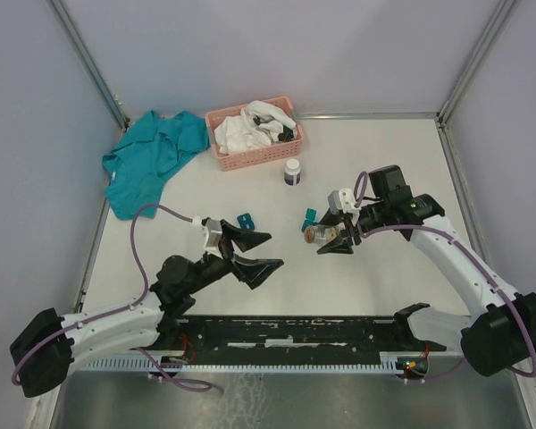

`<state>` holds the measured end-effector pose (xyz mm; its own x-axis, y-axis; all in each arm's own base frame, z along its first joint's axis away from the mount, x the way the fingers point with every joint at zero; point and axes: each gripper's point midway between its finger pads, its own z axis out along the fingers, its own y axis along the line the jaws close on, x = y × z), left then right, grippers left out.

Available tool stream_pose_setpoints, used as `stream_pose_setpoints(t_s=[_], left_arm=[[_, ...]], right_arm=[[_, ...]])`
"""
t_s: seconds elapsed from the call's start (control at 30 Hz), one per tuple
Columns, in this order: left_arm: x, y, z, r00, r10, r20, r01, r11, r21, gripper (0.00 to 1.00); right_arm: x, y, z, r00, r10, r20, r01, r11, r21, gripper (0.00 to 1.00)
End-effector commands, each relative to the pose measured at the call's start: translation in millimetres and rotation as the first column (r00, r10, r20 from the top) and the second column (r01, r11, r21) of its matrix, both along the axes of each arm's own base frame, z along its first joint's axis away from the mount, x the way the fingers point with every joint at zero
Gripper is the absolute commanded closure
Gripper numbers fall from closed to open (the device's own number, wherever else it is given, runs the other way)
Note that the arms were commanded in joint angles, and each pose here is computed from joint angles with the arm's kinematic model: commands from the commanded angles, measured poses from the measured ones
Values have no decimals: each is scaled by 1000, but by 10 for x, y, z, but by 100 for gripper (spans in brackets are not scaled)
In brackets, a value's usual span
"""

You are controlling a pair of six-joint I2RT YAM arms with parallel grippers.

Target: Sort the pills into containers

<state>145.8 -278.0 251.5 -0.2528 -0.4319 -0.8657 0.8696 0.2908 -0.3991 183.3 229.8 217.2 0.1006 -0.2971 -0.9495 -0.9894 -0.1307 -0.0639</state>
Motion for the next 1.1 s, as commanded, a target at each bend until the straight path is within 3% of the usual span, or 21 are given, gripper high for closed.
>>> stream_pose_setpoints(t_s=[0.0, 0.3, 0.5, 0.73, 1.07], left_arm=[[39, -69, 226, 974, 20, 225, -25, 1000, 18, 1], [76, -314, 252, 899, -20, 438, -2, 999, 49, 1], [164, -466, 228, 873, -46, 486, -10, 994, 112, 1], [181, -503, 150, 901, -81, 427, 6, 984, 176, 1], [79, -368, 205, 930, -61, 361, 27, 995, 100, 1]], right_arm=[[-75, -1, 74, 994, 97, 52, -99, 995, 20, 99], [53, -147, -34, 997, 43, 59, -43, 999, -8, 99], [91, -197, -89, 998, 41, 54, -39, 999, -34, 99], [17, -190, 11, 995, 58, 76, -58, 998, -1, 99], [-40, -175, 101, 994, 66, 90, -70, 997, 32, 99]])
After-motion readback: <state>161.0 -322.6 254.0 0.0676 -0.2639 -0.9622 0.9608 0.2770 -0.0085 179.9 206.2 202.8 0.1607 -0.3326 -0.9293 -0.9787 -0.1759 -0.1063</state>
